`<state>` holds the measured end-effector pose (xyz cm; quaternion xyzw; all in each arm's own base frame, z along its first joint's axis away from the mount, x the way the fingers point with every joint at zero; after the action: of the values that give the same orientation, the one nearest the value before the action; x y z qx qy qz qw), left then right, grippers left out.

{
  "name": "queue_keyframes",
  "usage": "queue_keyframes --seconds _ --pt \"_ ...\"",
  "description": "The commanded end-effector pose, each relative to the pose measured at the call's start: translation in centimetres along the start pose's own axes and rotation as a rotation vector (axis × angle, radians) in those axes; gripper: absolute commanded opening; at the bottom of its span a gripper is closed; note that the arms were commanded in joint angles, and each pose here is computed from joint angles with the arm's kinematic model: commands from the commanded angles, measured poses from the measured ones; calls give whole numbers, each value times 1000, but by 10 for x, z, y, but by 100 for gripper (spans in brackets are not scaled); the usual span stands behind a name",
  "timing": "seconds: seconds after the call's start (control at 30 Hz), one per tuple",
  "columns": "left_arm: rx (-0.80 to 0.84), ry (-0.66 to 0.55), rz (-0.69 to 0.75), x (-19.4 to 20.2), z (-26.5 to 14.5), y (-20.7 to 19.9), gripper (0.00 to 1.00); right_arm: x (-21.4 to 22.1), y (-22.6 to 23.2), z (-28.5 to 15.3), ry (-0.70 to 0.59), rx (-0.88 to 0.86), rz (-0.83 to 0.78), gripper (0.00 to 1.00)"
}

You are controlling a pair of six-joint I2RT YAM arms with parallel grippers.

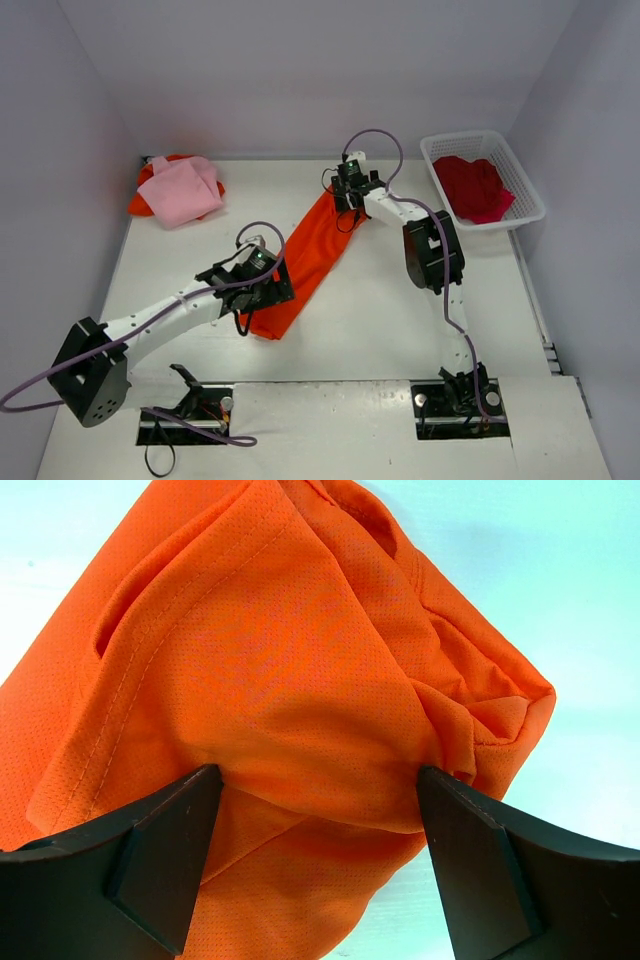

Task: Fold and stack the t-shirts
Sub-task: Rotate the tshirt 80 degrees

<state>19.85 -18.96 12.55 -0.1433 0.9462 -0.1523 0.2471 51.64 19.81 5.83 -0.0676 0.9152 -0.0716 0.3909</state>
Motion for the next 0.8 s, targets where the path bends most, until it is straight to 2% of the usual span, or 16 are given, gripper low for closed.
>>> queue_keyframes --seconds 0.0,0.4,0.77 --pt "-20 -32 26 -11 -9 10 79 9 0 -6 35 6 -35 76" --pt "-34 34 33 3 12 13 79 9 -3 -7 36 16 -36 76" --pt "-63 147 34 25 38 12 79 17 -5 -6 52 24 -45 76"
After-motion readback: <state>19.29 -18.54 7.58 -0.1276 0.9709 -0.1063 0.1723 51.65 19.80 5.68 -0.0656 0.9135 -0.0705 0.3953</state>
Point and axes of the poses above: each gripper's point midway between its finger pads, its own z axis out along the fingers, its own y axis along the line the jaws close on, x = y × z, the point moved 5 cm from there along -z, back along the fingers, and after that the axes turned 2 degrees about -z, right-handed, at the moved point
